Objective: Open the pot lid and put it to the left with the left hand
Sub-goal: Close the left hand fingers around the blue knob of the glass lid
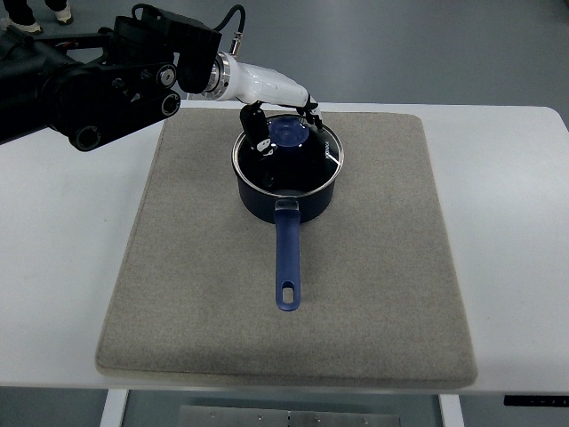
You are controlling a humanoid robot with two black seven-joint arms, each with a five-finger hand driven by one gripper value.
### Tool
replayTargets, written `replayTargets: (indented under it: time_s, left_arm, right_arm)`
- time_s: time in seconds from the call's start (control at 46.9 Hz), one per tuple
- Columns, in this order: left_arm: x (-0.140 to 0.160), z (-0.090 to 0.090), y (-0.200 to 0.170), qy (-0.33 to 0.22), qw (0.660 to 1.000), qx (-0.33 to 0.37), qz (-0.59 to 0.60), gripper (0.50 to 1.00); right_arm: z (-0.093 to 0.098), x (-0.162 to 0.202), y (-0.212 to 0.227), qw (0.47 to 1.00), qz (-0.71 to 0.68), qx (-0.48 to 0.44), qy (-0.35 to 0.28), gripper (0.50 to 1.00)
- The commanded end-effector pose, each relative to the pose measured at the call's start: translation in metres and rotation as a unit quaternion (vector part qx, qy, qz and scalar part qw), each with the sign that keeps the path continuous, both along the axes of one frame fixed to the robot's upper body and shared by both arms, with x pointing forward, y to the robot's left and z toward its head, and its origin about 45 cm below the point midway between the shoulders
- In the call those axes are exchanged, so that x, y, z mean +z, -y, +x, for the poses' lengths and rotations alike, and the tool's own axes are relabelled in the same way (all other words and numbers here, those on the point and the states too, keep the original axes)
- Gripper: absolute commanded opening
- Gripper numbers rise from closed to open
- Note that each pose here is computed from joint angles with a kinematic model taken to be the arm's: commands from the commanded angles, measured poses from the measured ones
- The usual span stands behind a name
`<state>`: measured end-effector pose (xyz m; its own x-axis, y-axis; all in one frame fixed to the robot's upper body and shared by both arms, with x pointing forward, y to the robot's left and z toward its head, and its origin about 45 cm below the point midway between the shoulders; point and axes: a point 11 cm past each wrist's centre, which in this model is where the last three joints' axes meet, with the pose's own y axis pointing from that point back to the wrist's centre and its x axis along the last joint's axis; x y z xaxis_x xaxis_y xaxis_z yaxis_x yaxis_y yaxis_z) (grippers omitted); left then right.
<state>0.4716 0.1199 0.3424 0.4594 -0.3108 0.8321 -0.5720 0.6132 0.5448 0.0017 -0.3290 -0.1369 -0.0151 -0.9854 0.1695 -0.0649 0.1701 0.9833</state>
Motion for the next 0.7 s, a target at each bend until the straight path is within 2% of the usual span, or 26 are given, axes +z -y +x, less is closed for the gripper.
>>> replayTargets:
  time_s: [0.0, 0.32, 0.384, 0.682]
  left_arm:
    - [-0.0008, 0.0, -0.0004, -0.001, 1.0, 0.0, 0.001, 0.864]
    - [0.0007, 0.0006, -0.0005, 0.001, 1.0, 0.001, 0.001, 0.816]
    - [0.0002, 0.0006, -0.0008, 0.003, 1.0, 0.0, 0.004, 0.78]
    - [-0.0027, -0.001, 0.0044, 0.004, 1.0, -0.007, 0.009, 0.78]
  right_arm:
    - [-0.0005, -0.0001, -0.0002, 1.0, 0.001, 0.0, 0.0, 0.915]
    - [-0.0005, 0.0, 0.0, 1.0, 0.0, 0.0, 0.0, 0.915]
    - [0.0003, 0.0, 0.0, 1.0, 0.0, 0.001, 0.0, 0.915]
    - [-0.0006, -0.0001, -0.0002, 1.0, 0.001, 0.0, -0.001, 0.915]
